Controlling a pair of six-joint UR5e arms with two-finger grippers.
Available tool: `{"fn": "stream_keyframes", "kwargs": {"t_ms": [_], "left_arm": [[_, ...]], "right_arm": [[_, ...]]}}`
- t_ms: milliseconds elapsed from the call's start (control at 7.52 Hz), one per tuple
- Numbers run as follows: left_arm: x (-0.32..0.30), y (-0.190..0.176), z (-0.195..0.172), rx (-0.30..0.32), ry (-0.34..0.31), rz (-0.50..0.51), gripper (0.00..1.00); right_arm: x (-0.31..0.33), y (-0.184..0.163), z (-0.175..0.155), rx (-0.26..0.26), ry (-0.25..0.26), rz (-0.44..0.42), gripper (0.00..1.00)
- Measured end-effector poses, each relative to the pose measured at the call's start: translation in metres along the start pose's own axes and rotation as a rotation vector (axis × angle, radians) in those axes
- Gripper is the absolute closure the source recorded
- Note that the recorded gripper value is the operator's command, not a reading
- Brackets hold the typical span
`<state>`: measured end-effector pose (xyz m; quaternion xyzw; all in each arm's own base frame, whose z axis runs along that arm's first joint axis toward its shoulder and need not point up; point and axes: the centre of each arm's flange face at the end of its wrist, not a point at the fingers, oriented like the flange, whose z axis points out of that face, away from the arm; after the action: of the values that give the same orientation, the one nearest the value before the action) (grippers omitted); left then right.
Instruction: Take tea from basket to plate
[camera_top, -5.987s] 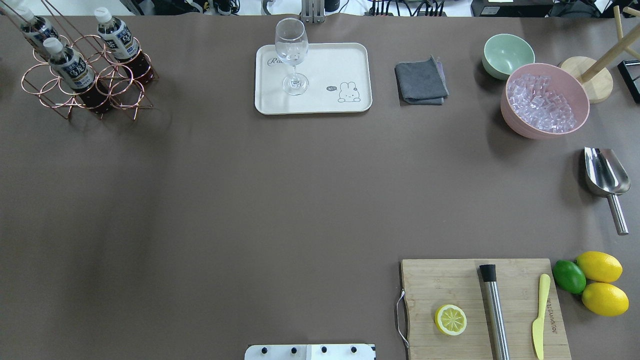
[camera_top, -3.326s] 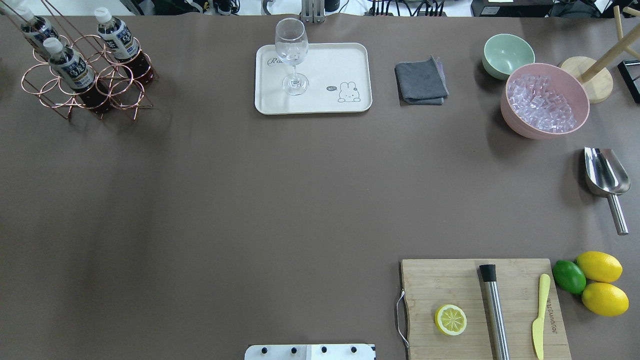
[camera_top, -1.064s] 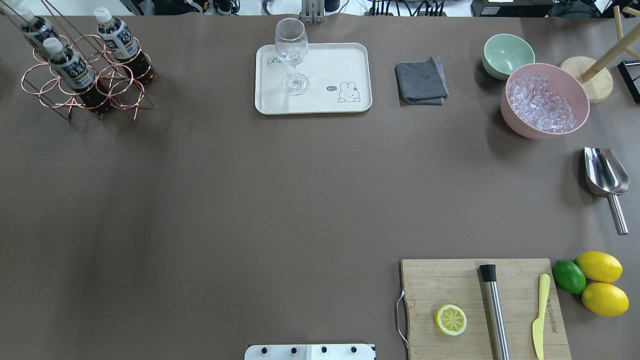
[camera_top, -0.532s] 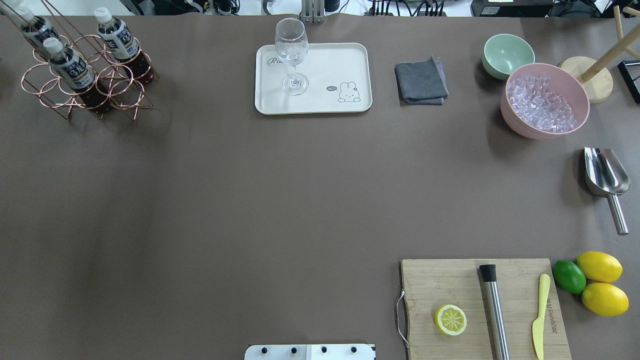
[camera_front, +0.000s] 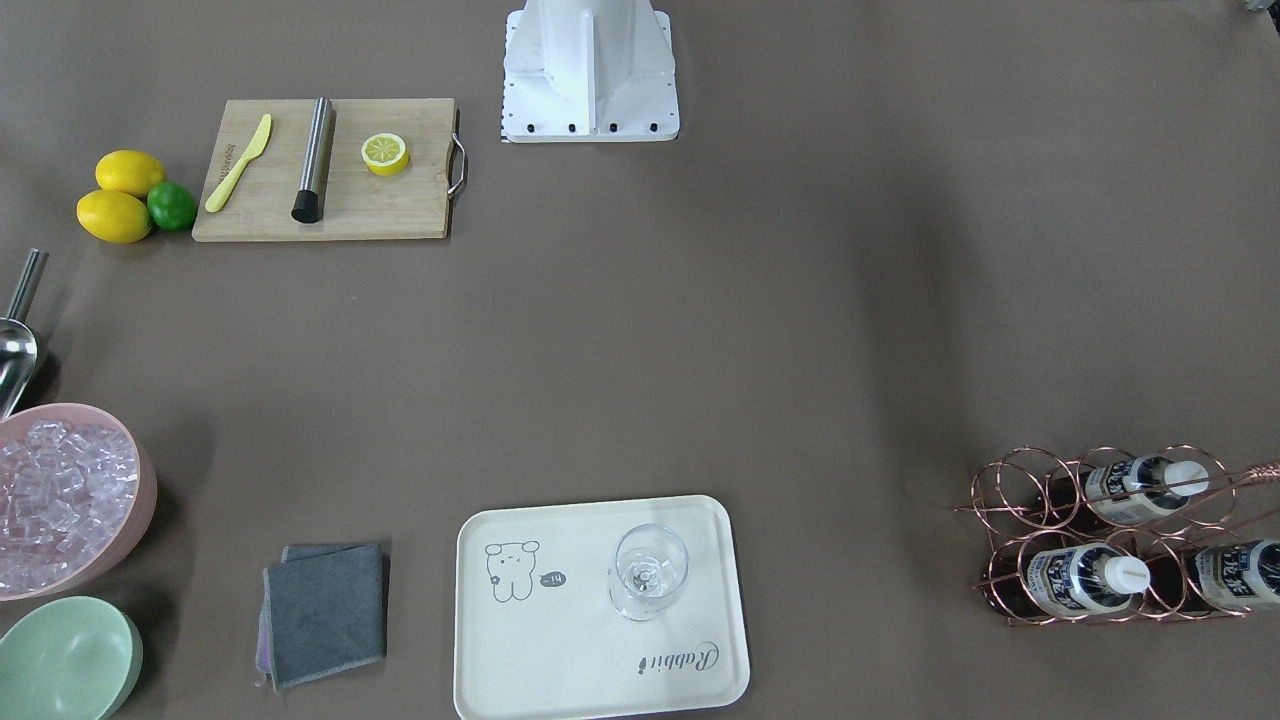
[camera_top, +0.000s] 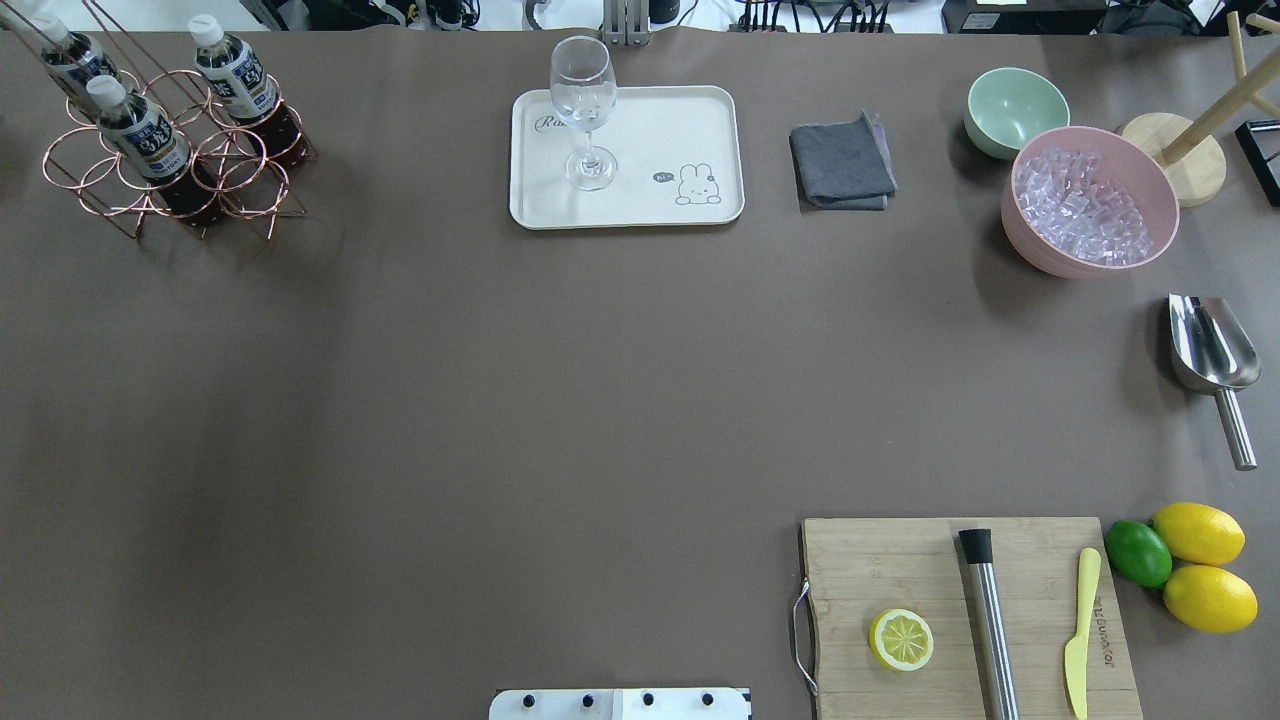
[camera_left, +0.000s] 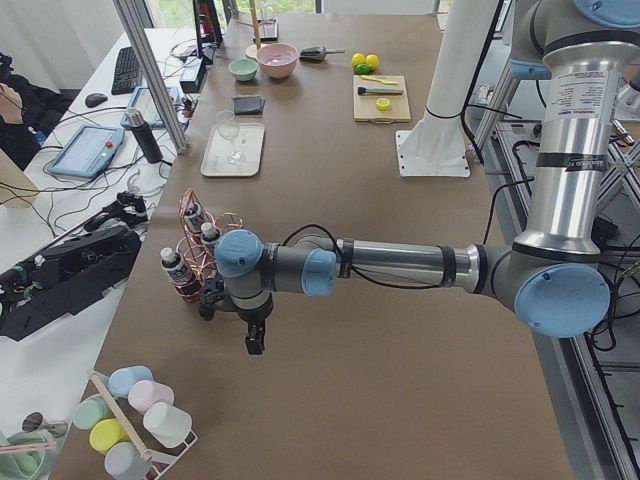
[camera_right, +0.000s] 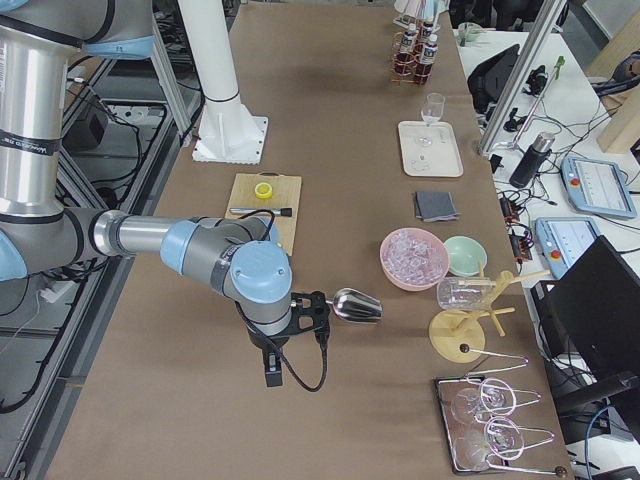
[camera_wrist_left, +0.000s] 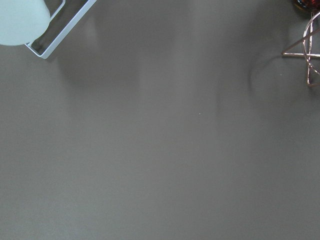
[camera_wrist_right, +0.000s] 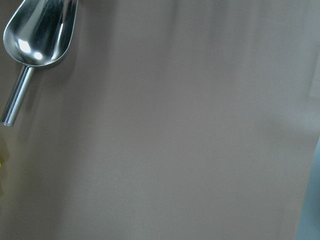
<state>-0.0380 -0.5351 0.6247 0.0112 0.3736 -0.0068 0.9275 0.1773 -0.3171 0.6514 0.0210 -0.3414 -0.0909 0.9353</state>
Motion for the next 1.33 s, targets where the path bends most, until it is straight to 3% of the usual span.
{"fn": "stream_keyframes", "kwargs": {"t_ms": [266,532,798,1330], "left_arm": [[0.023,-0.018,-0.007,0.022,-0.031,0.071,0.02],[0.050,-0.037,-0.019,0.047,-0.104,0.381,0.02],[0.075,-0.058,-0.044,0.061,-0.119,0.660,0.01],[0.187,-0.132,-0.111,-0.046,-0.117,1.169,0.02]], "right_arm": [[0.000,0.001,0.000,0.000,0.000,0.001,0.00],[0.000,0.001,0.000,0.000,0.000,0.001,0.00],[0.001,0.002,0.000,0.000,-0.001,0.001,0.00],[0.001,0.004,0.001,0.000,-0.002,0.004,0.00]]}}
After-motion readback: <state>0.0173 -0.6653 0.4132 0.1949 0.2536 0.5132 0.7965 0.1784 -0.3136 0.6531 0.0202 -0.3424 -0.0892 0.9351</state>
